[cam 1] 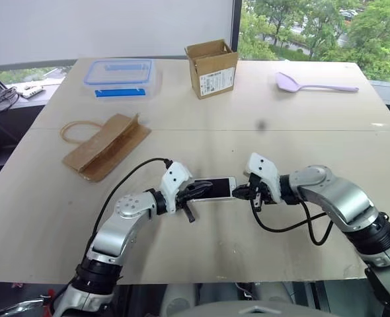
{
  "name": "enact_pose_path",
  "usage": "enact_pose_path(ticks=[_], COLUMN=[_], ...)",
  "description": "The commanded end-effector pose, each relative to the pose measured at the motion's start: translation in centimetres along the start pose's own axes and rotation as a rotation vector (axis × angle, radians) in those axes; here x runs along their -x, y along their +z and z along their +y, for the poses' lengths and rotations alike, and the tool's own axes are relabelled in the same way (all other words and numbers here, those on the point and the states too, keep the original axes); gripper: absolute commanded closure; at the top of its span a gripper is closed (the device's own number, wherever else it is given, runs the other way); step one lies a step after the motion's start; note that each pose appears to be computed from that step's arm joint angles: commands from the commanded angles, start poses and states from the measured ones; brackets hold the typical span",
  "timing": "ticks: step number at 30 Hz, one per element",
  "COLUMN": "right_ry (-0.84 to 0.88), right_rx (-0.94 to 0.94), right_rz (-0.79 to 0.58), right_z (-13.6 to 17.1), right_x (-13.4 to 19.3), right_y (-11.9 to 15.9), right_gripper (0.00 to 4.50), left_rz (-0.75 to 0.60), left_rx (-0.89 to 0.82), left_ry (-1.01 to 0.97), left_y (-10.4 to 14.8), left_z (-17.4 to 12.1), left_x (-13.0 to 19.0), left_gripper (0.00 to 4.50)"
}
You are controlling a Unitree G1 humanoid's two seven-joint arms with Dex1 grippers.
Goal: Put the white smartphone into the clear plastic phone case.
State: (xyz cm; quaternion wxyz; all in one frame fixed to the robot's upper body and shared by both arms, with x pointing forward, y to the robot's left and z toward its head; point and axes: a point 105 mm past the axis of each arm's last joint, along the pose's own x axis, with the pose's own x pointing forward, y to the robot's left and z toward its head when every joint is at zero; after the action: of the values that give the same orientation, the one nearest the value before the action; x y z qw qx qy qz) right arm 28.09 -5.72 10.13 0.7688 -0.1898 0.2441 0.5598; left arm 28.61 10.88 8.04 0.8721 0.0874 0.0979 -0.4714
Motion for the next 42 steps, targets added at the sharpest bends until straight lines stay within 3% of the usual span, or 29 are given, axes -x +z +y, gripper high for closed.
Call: enact_pose_path(ticks=[1, 27, 31, 37, 42], right_ry=[0.007, 0.07, 0.088, 0.111, -0.075], right_rx=[-0.053, -0.243, -0.24, -0.16, -0.179], right_rz=[0.112, 0.338, 0.209, -0.202, -0.2], right_z=[0.1, 1.5, 1.7, 1.7, -1.4], right_x=[-0.7, -3.9, -3.9, -1.6, -1.6], right_y=[-2.4, -8.8, -6.5, 1.6, 2.2], right_gripper=[4.5, 4.5, 4.5, 4.5, 4.5], left_rz=[0.013, 0.02, 0.019, 0.02, 0.026], left_rx=[0.007, 0.022, 0.021, 0.023, 0.023], left_ry=[0.002, 0.019, 0.023, 0.024, 0.016], left_y=[-0.3, -0.5, -0.5, -0.6, -0.7], left_z=[-0.3, -0.7, -0.7, -0.7, -0.7], left_x=[0.1, 0.5, 0.6, 0.6, 0.6], left_gripper=[4.48, 4.48, 4.48, 4.48, 4.48])
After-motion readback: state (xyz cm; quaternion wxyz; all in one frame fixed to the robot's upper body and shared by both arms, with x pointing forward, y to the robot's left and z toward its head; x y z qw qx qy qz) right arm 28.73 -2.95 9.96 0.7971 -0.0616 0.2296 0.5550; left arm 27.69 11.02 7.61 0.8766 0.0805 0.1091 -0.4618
